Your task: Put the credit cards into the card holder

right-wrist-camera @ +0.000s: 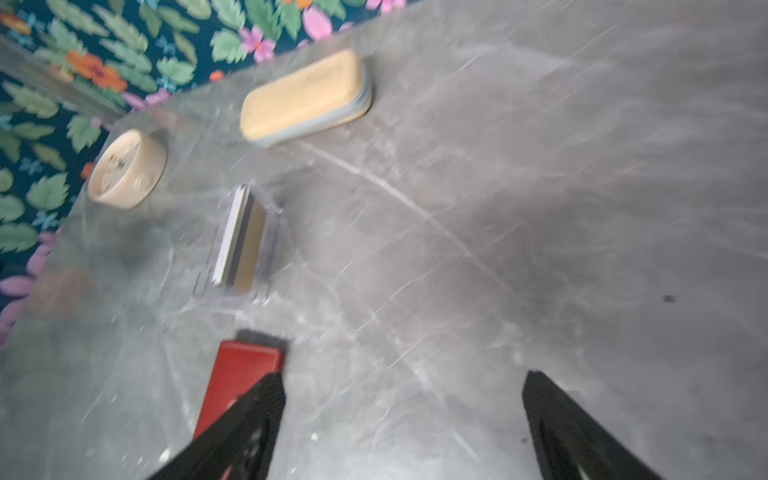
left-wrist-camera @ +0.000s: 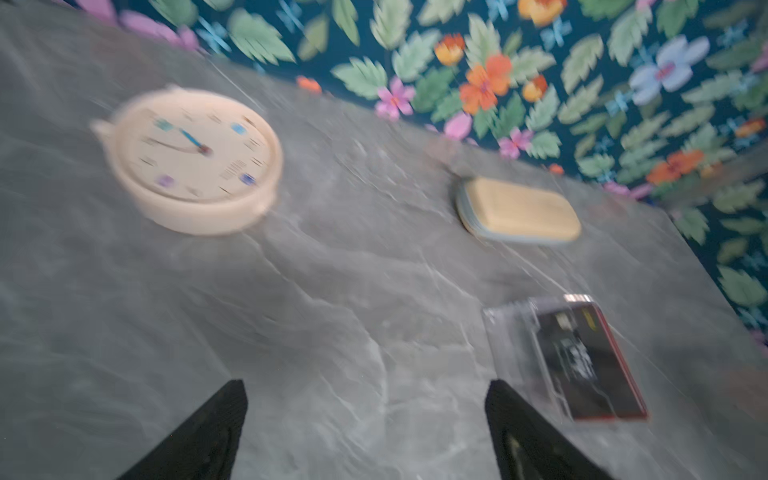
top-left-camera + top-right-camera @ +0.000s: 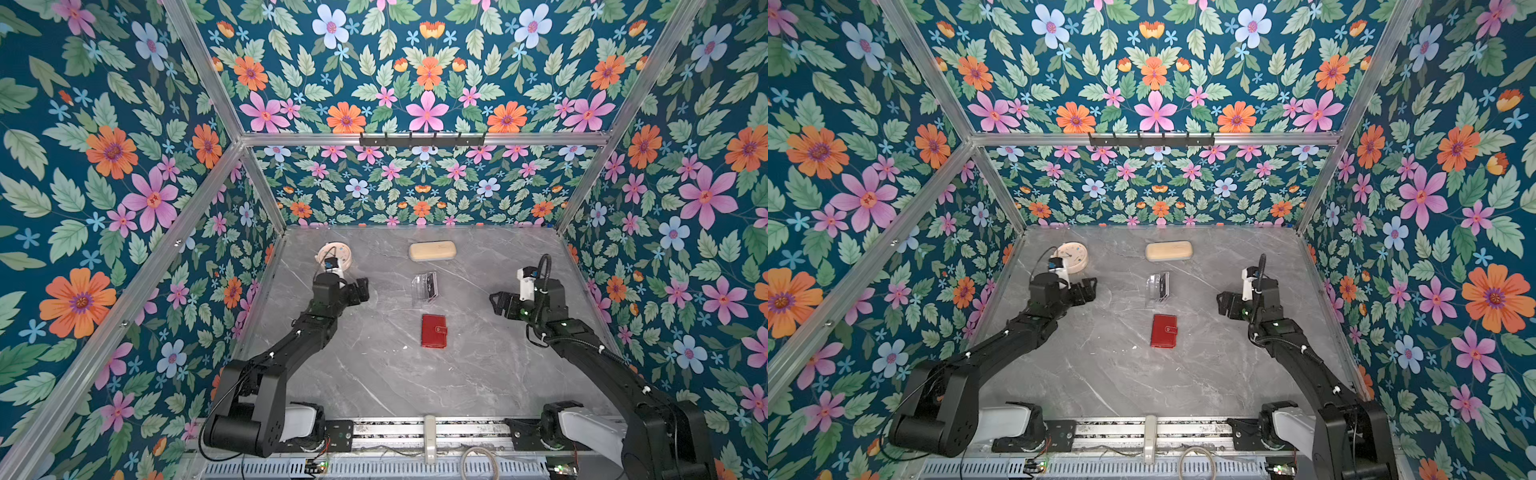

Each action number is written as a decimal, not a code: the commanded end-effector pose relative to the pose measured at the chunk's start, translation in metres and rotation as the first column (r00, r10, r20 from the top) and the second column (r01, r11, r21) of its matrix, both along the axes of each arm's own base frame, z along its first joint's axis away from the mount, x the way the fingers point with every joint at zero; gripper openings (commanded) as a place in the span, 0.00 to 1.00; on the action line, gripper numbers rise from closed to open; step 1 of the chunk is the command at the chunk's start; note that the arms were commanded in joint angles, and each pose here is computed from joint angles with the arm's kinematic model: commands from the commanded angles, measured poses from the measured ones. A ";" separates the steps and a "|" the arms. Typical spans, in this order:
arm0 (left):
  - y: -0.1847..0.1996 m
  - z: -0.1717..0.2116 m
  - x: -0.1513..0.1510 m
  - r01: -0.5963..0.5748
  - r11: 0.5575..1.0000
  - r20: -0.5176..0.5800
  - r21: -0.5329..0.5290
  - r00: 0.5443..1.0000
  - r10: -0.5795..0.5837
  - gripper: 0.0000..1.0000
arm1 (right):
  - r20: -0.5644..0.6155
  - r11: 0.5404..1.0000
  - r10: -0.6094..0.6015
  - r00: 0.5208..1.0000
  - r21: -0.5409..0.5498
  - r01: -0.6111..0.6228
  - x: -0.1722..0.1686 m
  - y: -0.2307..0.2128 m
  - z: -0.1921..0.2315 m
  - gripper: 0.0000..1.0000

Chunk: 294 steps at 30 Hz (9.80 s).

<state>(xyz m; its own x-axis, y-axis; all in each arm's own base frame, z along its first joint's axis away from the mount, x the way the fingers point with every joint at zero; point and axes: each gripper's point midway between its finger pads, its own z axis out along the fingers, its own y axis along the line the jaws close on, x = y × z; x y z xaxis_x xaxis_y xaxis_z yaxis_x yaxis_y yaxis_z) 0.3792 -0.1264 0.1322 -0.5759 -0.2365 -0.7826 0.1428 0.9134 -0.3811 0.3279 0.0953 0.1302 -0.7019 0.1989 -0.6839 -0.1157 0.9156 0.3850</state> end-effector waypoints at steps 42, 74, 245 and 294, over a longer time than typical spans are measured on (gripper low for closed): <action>-0.193 -0.101 -0.111 0.371 0.837 -0.365 -0.404 0.773 -0.519 0.18 | -0.421 0.960 0.276 0.864 0.077 -0.269 -0.038 0.150 -0.108 0.18; -0.182 -0.094 -0.112 0.265 0.906 -0.413 -0.330 0.823 -0.391 0.05 | -0.424 0.920 0.297 0.856 -0.112 -0.375 -0.042 0.190 -0.104 0.40; -0.204 -0.103 -0.125 0.473 0.857 -0.390 -0.204 0.764 -0.514 0.00 | -0.356 0.963 0.263 0.896 0.035 -0.269 -0.051 0.155 -0.064 0.00; -0.193 -0.064 -0.122 0.441 0.867 -0.244 -0.231 0.837 -0.491 0.09 | -0.379 0.939 0.340 0.861 0.093 -0.330 -0.054 0.188 -0.067 0.30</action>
<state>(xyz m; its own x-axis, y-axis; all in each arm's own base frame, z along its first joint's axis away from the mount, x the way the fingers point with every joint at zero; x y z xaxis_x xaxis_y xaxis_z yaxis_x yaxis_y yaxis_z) 0.2546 -0.3171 0.0581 -0.8571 0.0247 -0.5146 0.3794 0.7061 -0.5979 0.2711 0.2749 0.0585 -0.9340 -0.0944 -0.3446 -0.2542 0.8533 0.4552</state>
